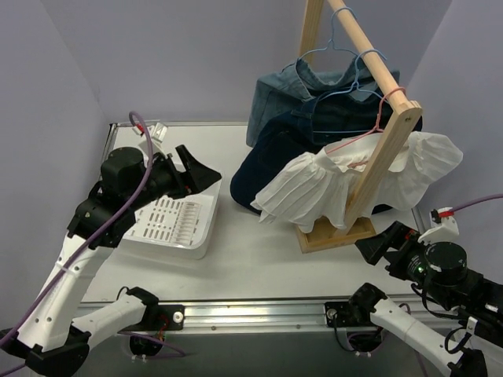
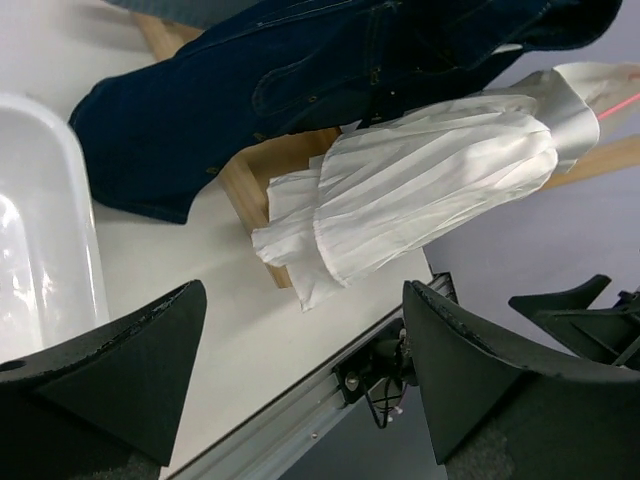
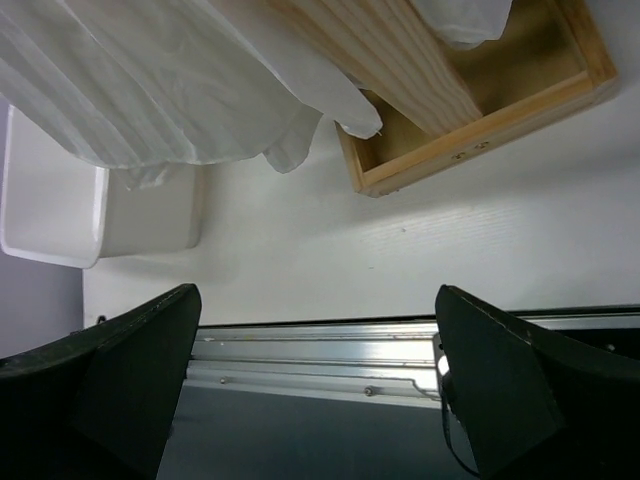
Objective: Remove the skirt from the hanger
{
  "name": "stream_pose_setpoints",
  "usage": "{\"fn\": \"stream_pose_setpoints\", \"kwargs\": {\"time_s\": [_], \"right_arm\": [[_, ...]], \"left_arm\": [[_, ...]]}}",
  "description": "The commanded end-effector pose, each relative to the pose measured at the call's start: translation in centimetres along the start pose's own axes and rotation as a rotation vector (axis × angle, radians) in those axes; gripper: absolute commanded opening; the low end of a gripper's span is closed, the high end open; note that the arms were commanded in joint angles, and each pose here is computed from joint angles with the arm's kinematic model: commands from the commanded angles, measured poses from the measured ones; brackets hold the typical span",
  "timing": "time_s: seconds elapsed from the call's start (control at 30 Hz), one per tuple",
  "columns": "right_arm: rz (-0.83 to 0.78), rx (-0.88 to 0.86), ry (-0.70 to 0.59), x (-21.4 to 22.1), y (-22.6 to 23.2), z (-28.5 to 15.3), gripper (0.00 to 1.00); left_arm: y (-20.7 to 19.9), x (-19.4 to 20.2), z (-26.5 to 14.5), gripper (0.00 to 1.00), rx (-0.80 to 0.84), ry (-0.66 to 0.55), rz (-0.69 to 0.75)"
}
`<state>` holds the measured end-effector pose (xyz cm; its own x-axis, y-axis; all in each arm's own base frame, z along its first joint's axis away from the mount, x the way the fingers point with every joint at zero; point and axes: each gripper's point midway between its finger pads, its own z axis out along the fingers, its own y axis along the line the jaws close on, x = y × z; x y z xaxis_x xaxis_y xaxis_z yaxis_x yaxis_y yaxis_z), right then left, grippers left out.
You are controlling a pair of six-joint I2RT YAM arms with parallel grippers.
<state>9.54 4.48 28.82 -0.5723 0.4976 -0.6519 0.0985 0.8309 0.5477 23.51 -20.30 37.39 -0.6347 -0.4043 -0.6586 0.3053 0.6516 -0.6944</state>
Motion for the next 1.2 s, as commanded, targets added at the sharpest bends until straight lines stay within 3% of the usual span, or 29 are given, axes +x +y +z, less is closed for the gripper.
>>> {"fn": "stream_pose_setpoints", "kwargs": {"time_s": [0.0,0.23,0.7,1.17], "right_arm": [[0.118,-0.006,-0.061,-1.0,-0.2,0.0,1.0],[0.094,-0.037,-0.061,-1.7,1.2,0.5,1.0],[-0.01,-0.04,-0.006,-1.3,4.5,3.2,1.0],[0.006,-0.074,-0.032,-2.4,4.9,1.8,1.0]], "left_arm": [[-4.6,-2.9,0.4,0.88,0.179,-0.058,0.174],[-9.5,-2.3,3.0,0.83,0.438,0.035,0.316],[-17.0,2.0,8.1,0.91,0.787,0.203,0.436],[-17.5,7.1,14.0,0.91,0.754,0.33,0.531]]}}
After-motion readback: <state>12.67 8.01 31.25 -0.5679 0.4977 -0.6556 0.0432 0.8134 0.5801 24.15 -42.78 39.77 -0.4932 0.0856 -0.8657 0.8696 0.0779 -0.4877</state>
